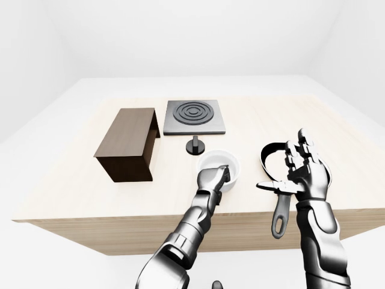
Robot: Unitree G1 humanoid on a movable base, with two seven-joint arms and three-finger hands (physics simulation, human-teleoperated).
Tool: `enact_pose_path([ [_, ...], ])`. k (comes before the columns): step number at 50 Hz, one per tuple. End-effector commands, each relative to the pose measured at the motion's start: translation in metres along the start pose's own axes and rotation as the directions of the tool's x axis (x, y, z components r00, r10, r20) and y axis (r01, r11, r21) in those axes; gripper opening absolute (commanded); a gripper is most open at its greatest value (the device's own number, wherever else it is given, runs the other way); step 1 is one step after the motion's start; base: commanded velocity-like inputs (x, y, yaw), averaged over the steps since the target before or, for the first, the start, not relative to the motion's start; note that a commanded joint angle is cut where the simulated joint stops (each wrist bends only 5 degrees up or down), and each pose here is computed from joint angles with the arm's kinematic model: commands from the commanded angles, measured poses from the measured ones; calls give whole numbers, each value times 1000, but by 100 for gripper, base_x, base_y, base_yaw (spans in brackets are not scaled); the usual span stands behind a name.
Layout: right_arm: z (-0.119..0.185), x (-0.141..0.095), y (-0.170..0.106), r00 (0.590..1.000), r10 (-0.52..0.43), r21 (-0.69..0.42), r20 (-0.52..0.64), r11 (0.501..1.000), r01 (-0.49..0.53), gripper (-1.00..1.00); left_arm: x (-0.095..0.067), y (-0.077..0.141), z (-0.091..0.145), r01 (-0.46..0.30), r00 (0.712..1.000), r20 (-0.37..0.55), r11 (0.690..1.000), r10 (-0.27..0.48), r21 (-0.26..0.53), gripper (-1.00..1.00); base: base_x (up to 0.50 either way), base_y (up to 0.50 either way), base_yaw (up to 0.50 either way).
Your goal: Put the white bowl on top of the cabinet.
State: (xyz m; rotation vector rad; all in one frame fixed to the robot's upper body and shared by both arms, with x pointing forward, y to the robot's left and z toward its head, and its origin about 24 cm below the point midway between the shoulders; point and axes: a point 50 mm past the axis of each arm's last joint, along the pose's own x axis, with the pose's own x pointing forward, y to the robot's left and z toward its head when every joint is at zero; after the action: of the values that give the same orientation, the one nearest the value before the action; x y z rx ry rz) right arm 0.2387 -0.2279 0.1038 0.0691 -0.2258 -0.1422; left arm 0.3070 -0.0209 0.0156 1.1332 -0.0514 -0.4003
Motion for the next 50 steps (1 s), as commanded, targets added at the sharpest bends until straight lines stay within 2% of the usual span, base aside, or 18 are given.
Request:
enact_pose_path([
  [1,1,0,0,1000,0,2,0,1000,0,100,0,3,2,-19,1000,14,1000,19,10,-100,0,0,0],
  [7,0,-1,0,1000,5,3,-1,1000,-5,100,3,17,1,-30,999,36,998,27,58,-100,0,0,0],
  [8,0,-1,1,1000,6,3,-1,1000,-6,100,5,25,1,-40,998,40,997,38,64,-100,0,0,0],
  [11,0,-1,1,1000,7,3,-1,1000,-7,100,4,25,1,-40,999,40,997,38,67,-100,0,0,0],
  [12,-1,-2,2,1000,11,0,-1,1000,-11,100,8,39,-3,-49,998,43,994,45,101,-100,0,0,0],
  [14,-1,-2,3,1000,13,-1,-2,1000,-13,100,10,45,-5,-46,998,40,992,42,121,-100,0,0,0],
  [36,-4,-6,8,999,32,-9,-5,999,-32,100,4,69,-6,-42,999,43,971,33,235,-100,0,0,0],
  [50,-7,-7,13,999,50,-15,-13,999,-50,100,-1,96,3,-110,993,67,956,95,272,-100,0,0,0],
])
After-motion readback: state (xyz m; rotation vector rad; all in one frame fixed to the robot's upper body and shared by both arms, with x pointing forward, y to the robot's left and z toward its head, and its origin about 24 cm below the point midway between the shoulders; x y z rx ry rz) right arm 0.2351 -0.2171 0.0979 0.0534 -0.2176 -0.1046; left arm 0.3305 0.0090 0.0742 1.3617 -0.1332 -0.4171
